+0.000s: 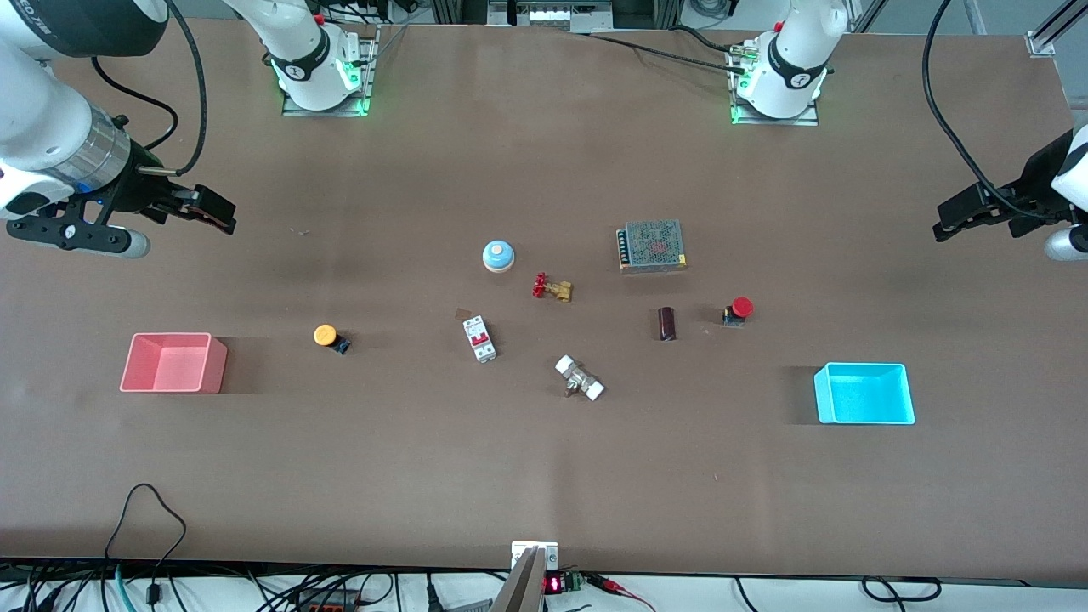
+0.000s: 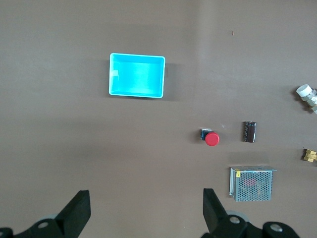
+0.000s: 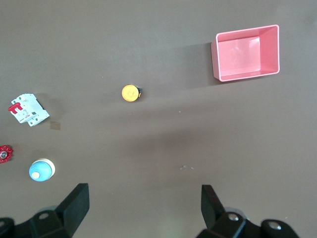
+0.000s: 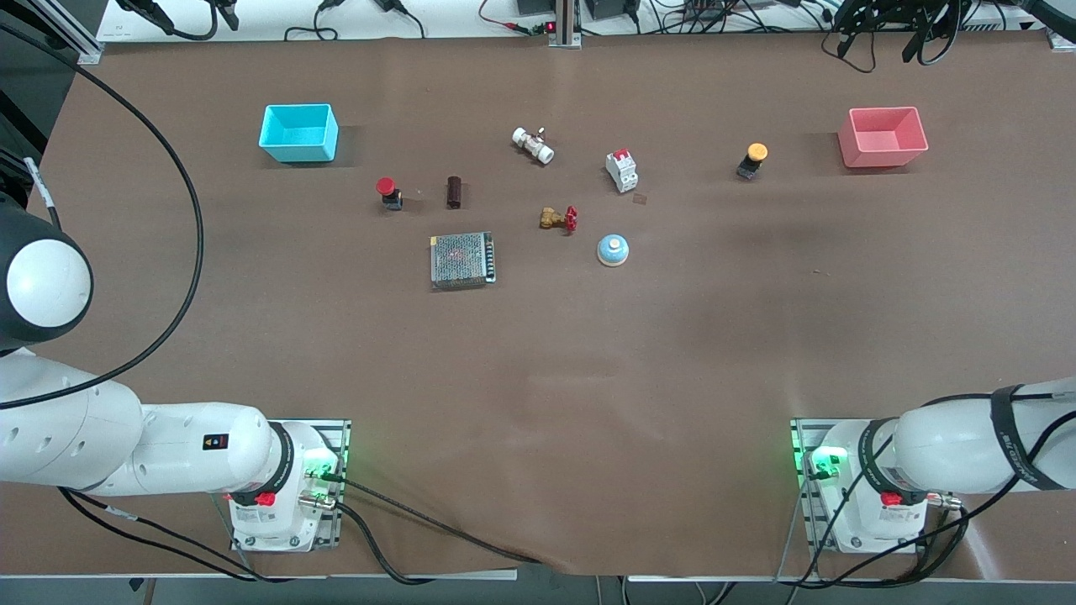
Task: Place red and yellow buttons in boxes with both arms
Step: 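Reach the right gripper to the yellow button while the left gripper reaches the red button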
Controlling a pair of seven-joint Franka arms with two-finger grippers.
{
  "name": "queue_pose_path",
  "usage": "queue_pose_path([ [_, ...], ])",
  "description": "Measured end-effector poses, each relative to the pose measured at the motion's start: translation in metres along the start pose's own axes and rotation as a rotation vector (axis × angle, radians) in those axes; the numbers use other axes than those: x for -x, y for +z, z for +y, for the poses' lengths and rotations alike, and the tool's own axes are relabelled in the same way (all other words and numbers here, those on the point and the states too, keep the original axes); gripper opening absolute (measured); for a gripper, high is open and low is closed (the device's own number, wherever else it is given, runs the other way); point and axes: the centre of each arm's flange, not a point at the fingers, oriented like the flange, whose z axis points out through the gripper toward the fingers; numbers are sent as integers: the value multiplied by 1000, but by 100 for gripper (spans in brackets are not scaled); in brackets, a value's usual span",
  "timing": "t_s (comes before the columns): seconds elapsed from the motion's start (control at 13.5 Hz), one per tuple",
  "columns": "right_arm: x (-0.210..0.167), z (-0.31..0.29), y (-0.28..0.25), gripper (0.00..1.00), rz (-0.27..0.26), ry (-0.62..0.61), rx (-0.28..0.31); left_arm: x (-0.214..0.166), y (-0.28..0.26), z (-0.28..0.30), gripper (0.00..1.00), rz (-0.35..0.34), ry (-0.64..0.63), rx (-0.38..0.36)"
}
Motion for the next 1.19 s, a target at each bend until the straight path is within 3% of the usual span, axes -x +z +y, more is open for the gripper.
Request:
queue_pose_path([
  [0.37,0,0,0,100,0,1,0,3,2,1,100,-7,2,-1],
  [0.59,0,1,0,100,0,1,0,1,23,18,100,-46,32,-3],
  [0.89,-6,-5,18,100,-32,-54,6,-15,81,62,100,-144,101,-12],
  [1.04,-19,-9,46,100,-71,-93,11,-24,119,84,100,-197,134,-15],
  [1.19,-41,-12,81,100,-72,-108,3,-30,160,117,100,-229,183,-20],
])
